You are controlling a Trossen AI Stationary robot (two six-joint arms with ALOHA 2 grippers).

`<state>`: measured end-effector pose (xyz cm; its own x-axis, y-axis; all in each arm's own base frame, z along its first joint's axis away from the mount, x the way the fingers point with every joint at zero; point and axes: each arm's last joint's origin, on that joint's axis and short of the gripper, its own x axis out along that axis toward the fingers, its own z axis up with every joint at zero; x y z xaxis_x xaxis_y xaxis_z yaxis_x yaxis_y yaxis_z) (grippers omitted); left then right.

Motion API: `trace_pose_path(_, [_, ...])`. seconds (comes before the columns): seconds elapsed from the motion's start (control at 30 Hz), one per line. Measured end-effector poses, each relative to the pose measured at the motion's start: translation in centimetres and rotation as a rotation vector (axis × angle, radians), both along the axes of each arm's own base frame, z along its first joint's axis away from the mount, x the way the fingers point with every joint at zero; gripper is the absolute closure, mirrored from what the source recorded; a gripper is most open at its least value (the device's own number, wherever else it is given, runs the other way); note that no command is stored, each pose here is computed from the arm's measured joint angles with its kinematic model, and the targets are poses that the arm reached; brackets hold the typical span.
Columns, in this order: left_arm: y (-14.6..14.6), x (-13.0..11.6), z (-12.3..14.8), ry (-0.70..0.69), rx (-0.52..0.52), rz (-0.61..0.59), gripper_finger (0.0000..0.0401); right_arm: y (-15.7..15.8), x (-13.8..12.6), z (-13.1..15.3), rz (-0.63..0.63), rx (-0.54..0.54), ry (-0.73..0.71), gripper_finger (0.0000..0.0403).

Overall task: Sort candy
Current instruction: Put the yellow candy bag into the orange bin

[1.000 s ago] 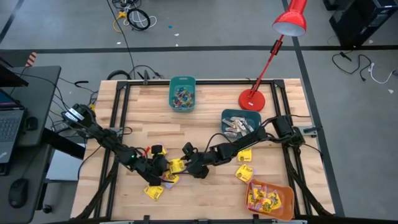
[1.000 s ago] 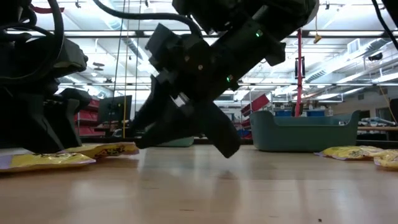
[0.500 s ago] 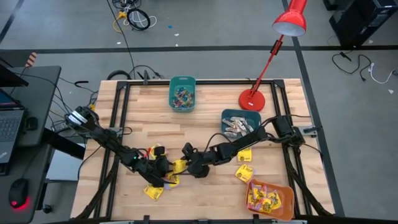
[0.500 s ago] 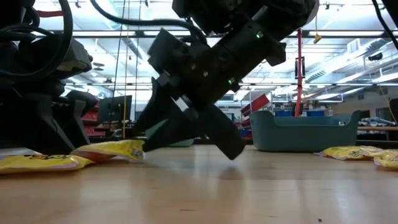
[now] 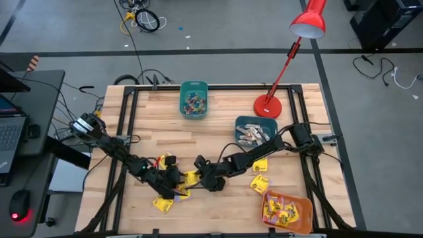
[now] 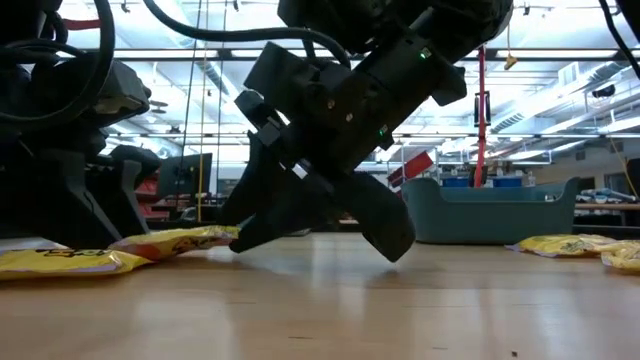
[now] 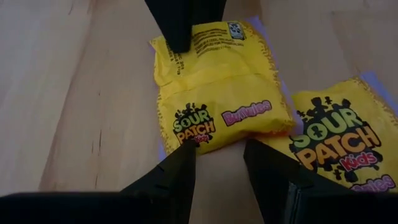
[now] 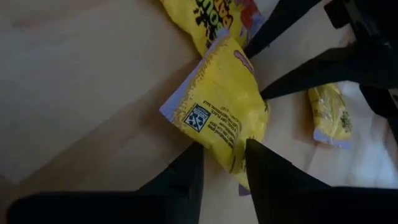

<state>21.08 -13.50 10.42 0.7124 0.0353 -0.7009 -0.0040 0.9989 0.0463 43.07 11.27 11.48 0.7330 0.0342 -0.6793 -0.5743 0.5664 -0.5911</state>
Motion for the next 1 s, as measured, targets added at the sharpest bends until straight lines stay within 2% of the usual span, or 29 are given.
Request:
trace_pose_path(0.47, [0.3, 0.4, 0.1, -0.008, -0.008, -0.009, 0.0254, -0.1, 0.3, 0.3, 0.012, 0.037, -0.029, 0.0398])
trace_pose_path(0.8, [0.8, -0.5, 0.8, 0.043, 0.019, -0.012, 0.0254, -0.3, 0.2, 0.4, -0.074, 0.051, -0.03, 0.0402])
trace_pose_path(1.0, [1.2, -1.0, 1.4, 0.067, 0.032, -0.007, 0.0254, -0.4, -0.3, 2.6, -0.133, 0.098, -0.04, 0.0403])
